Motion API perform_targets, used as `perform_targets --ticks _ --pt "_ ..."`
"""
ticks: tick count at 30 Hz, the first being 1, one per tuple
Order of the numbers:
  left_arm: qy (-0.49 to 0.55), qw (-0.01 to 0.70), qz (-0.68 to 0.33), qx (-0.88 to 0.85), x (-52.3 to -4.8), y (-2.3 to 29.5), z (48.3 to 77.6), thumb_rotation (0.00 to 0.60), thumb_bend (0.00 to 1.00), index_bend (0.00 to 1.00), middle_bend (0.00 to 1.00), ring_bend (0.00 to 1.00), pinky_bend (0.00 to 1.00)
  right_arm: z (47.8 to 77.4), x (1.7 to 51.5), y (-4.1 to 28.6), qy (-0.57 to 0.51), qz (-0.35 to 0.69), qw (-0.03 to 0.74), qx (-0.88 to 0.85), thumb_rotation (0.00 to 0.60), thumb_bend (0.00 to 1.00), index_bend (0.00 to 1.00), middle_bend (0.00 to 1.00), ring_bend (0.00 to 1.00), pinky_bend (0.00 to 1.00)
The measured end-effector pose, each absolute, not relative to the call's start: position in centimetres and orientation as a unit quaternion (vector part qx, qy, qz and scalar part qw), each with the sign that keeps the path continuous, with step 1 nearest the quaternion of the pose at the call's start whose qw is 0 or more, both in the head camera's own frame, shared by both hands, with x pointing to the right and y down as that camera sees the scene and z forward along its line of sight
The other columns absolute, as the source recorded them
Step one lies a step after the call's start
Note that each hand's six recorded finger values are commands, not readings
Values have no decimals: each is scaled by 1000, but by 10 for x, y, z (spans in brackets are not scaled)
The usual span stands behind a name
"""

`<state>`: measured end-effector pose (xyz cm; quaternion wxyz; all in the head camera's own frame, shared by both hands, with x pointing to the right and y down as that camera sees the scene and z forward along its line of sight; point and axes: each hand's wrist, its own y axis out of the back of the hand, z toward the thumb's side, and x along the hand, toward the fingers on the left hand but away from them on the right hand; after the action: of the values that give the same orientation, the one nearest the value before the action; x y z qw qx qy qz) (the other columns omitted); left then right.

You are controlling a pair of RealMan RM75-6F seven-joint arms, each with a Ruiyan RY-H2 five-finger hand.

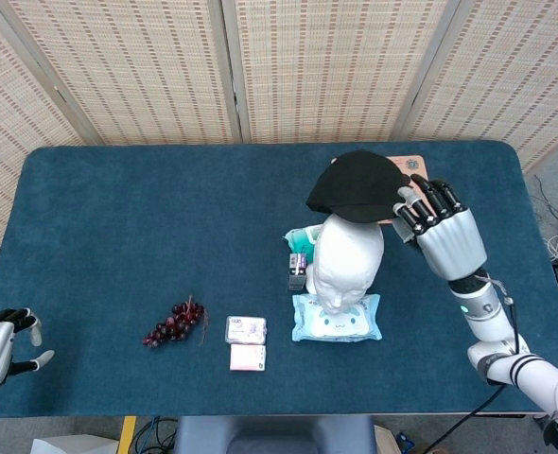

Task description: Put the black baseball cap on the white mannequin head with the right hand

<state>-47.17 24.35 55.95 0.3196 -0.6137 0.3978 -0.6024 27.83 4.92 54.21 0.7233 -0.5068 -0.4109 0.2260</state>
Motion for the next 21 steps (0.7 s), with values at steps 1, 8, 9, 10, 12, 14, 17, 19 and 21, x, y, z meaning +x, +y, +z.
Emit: perform_targets --ticks 1,8,9,10,12,14,17,19,21 --pt "398 320 -602 -614 -472 244 559 600 5 674 482 365 520 538 275 52 -409 220 726 -507 600 454 602 455 283 385" --pt "394 319 -604 -615 -470 244 561 600 6 674 482 365 520 516 268 73 -385 204 745 -505 600 454 604 459 288 385" --pt "394 319 -604 -615 -470 244 561 600 6 674 482 365 520 514 269 77 -380 202 748 -506 600 454 604 461 291 385" --pt "394 318 -604 -615 -470 244 561 600 5 674 482 365 520 513 269 81 -375 201 750 -507 600 454 604 462 293 385" --pt "394 318 -605 -615 -470 244 562 600 5 674 481 365 520 512 270 88 -369 199 751 -509 600 454 605 462 293 385" --pt "393 318 -605 -615 -470 244 562 600 5 674 482 365 520 511 270 94 -365 197 752 -512 600 453 605 463 293 385" --pt "392 318 -605 -616 -469 244 562 600 5 674 482 365 520 511 269 103 -360 196 752 -517 600 449 605 466 294 385" --pt "391 317 -605 -616 -469 244 563 600 6 674 482 365 520 510 267 111 -354 194 754 -519 600 448 604 468 297 385" --pt "390 317 -606 -617 -470 245 563 600 5 674 482 365 520 510 265 118 -348 191 755 -521 600 448 604 468 297 385"
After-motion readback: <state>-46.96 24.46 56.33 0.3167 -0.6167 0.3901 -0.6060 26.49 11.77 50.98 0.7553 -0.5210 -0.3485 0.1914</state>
